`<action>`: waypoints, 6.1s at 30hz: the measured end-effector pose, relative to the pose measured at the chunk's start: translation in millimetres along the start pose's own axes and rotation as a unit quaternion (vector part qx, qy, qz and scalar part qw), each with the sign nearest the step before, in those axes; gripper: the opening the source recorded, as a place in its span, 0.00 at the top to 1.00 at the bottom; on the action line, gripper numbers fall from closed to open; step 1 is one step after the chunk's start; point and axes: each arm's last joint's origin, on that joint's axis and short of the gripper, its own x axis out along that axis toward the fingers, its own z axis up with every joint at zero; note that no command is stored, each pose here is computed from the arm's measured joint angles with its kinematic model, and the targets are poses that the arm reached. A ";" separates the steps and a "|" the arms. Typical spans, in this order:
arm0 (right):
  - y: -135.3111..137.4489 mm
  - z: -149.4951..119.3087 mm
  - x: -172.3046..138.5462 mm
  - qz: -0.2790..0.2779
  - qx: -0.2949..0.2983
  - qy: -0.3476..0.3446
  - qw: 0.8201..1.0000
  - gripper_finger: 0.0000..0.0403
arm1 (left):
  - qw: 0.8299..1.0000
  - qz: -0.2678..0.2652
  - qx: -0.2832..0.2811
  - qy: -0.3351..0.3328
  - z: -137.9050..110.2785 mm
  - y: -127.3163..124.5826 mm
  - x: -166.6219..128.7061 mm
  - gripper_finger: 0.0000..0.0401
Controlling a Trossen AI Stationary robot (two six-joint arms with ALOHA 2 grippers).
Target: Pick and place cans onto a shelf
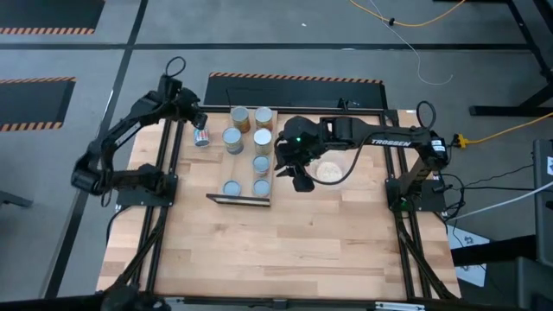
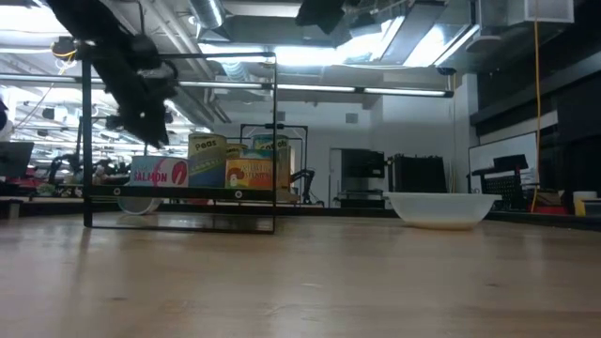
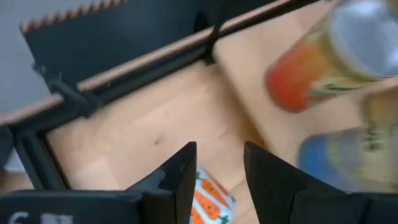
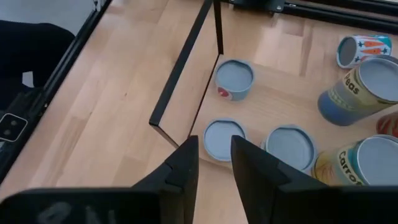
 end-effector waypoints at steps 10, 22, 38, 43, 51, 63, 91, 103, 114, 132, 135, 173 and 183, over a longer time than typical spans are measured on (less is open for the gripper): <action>-5.5 -0.8 -1.4 -0.005 -0.003 -0.002 1.000 0.75 | 0.998 0.021 -0.021 0.063 -0.7 14.2 43.0 0.69; -5.4 -0.9 -1.4 -0.005 -0.014 -0.002 1.000 0.75 | 0.995 0.051 -0.047 0.074 -1.1 20.3 57.5 0.69; -5.4 -1.0 -1.3 -0.004 -0.014 -0.002 1.000 0.75 | 0.995 0.049 -0.044 0.078 -1.9 20.2 57.4 0.69; -5.4 -1.0 -1.3 -0.004 -0.014 -0.002 1.000 0.75 | 0.995 0.049 -0.043 0.079 -1.9 20.2 57.4 0.69; -5.4 -1.0 -1.3 -0.004 -0.019 -0.001 1.000 0.75 | 0.994 0.046 -0.045 0.087 -3.1 20.6 61.3 0.69; -3.0 -0.5 -0.9 0.035 -0.023 -0.012 0.999 0.75 | 0.984 0.032 -0.073 0.157 -15.4 15.0 81.9 0.69; -2.6 -0.7 -0.8 0.039 -0.049 -0.012 0.998 0.75 | 0.965 0.063 -0.095 0.234 -7.7 3.6 65.6 0.69; -2.6 -0.8 -0.8 0.039 -0.048 -0.012 0.998 0.75 | 0.956 0.060 -0.090 0.272 -14.2 -2.5 63.4 0.68; -1.4 -0.5 -0.9 0.058 -0.047 -0.018 0.997 0.75 | 0.959 -0.012 -0.021 0.281 -15.5 -5.5 62.6 0.68; -1.4 -1.0 -0.9 0.059 -0.046 -0.015 0.997 0.75 | 0.927 -0.017 0.070 0.367 -29.3 -10.0 53.2 0.68; -1.3 -1.0 -0.9 0.059 -0.046 -0.015 0.997 0.75 | 0.917 -0.028 0.088 0.388 -36.6 -13.2 53.3 0.68; -1.1 -0.9 -1.0 0.060 -0.046 -0.015 0.997 0.75 | 0.888 0.015 0.100 0.448 -60.6 -24.2 56.4 0.99; -1.3 -1.0 -1.0 0.060 -0.047 -0.015 0.997 0.75 | 0.906 0.014 0.133 0.402 -33.0 -39.0 52.9 1.00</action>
